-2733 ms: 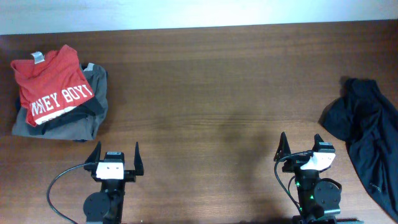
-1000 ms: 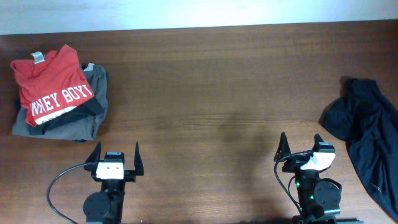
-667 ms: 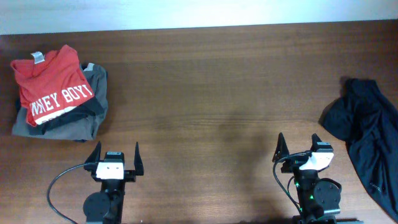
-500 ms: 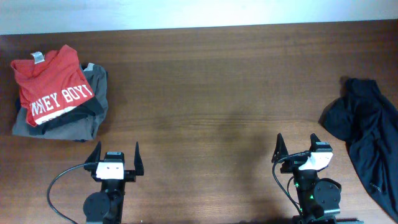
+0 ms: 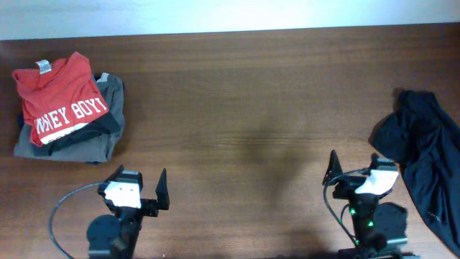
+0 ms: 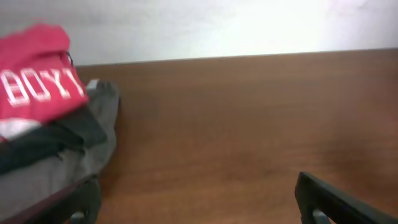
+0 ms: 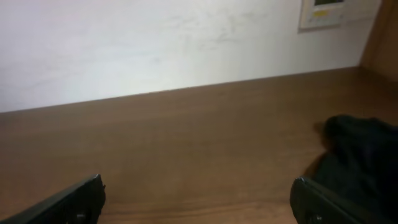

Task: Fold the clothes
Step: 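Grasp the black garment with the right gripper and lift it up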

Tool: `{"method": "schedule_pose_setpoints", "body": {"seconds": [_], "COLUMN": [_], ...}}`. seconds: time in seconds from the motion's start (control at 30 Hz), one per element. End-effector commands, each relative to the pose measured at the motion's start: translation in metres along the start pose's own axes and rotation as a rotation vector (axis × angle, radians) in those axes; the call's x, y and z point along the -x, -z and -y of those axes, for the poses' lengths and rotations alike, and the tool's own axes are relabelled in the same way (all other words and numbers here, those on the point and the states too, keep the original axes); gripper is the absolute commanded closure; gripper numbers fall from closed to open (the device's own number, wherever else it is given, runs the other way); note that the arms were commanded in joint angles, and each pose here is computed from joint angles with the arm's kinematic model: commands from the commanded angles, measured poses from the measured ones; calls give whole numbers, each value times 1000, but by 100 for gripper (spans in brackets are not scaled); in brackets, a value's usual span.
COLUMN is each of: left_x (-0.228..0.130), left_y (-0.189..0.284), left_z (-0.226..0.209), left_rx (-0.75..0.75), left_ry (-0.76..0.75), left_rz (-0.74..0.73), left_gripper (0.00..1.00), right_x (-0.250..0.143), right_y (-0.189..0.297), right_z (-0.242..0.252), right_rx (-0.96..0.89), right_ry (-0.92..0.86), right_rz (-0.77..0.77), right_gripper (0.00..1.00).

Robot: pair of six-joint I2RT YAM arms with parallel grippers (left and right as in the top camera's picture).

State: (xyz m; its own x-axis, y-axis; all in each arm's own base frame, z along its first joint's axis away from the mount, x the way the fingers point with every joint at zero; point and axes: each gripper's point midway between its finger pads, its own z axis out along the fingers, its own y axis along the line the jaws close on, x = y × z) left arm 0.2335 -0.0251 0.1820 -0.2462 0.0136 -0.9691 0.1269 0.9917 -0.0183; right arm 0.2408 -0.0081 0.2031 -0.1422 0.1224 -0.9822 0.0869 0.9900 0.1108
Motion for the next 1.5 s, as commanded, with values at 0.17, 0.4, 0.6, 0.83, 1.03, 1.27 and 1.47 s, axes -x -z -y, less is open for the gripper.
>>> {"method": "schedule_pose_setpoints", "body": {"seconds": [0.17,0.4,0.6,0.83,1.03,1.27,1.47], "left_x": [39,35,20,10,8,8,8], "left_y": [-7,-23,-39,-46,-47,-47,-47], "left_z": [5,4,3,2,2,2,2], "left_rx": [-30,-28,-29,-28,-28,-28,-28], "left_ry": [26,47,60,64,65,65,65], "left_rz": [-189,-413,-549,-596,-603,-603,-600], "left_gripper": [1,1,1,1,1,1,1], "right_x": [58,39,5,-41,-90,-130,-158], "right_y": [-16,-57,-92,-117,-126,-142,-153], "right_z": [-2,10,44,110,160,184,184], "right_rx": [-70,-151,-263,-428,-525,-551,-527], "right_ry": [60,91,69,-47,-125,-163,-181], "right_rz": [-183,-540,-797,-920,-1017,-1049,-1078], "right_gripper": [1,1,1,1,1,1,1]}}
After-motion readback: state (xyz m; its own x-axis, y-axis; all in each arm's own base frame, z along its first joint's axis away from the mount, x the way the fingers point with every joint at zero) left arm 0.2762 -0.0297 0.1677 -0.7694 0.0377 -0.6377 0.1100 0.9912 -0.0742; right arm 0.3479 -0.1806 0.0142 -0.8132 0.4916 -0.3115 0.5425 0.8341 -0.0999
